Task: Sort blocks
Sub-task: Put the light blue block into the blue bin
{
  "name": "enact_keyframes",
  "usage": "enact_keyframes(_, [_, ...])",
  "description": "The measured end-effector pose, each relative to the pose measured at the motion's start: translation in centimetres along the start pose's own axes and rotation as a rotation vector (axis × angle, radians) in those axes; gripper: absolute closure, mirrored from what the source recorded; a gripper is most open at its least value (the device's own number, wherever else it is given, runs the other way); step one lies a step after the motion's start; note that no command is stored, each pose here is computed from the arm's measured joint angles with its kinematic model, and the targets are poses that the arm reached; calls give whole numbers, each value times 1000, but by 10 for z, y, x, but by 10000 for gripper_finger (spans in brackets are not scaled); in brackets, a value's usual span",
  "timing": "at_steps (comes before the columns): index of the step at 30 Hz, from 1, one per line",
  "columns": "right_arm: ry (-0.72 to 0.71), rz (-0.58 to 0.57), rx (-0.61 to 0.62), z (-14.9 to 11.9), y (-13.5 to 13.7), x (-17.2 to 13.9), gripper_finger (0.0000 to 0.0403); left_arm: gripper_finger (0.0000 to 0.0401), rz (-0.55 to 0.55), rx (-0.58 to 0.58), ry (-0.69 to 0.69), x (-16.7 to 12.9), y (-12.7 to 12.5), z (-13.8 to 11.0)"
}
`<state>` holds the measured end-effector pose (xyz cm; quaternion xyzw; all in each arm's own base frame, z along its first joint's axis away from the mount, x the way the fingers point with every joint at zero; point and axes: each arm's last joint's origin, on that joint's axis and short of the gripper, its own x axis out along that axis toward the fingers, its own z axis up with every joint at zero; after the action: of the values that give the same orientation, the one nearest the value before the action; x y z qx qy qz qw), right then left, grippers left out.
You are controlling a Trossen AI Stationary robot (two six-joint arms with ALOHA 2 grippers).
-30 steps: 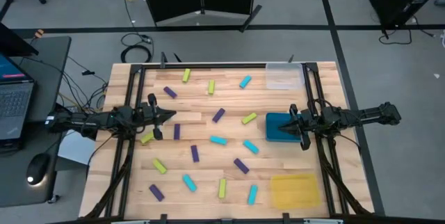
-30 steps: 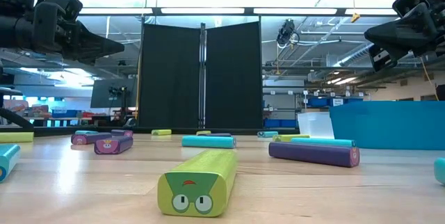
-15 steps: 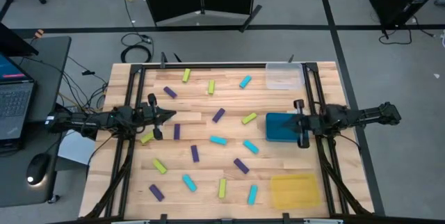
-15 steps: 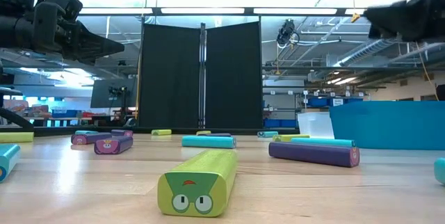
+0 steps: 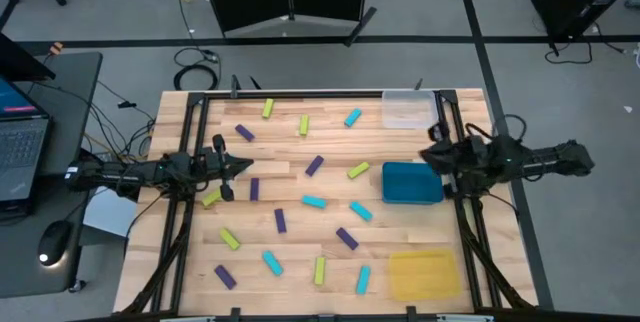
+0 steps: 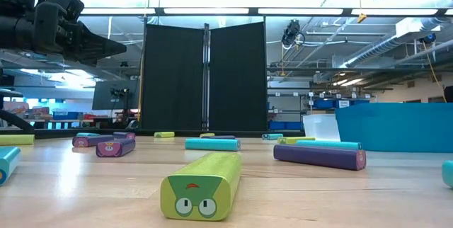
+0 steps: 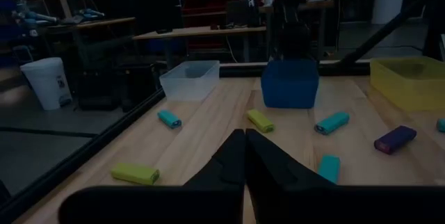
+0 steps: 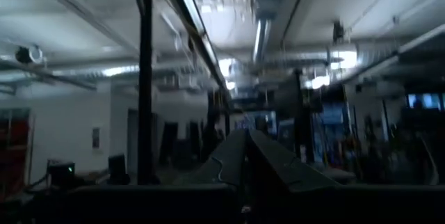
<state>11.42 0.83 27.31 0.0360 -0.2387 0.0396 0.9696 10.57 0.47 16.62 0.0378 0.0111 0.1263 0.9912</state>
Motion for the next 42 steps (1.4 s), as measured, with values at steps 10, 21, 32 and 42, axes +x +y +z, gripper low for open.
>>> enact_keyframes(10, [221, -104, -20, -13, -17, 113, 370, 385, 1, -143, -86, 0, 1, 9])
enact_keyframes(21, [471, -133, 107, -80, -32, 162, 370, 385, -3, -232, -176, -2, 2, 17])
enact_keyframes(32, [958, -175, 85, -139, -26, 187, 370, 385, -3, -231, -176, -2, 2, 17])
enact_keyframes(42, [1189, -228, 16, -198, -14, 186, 369, 385, -3, -235, -175, -1, 2, 17])
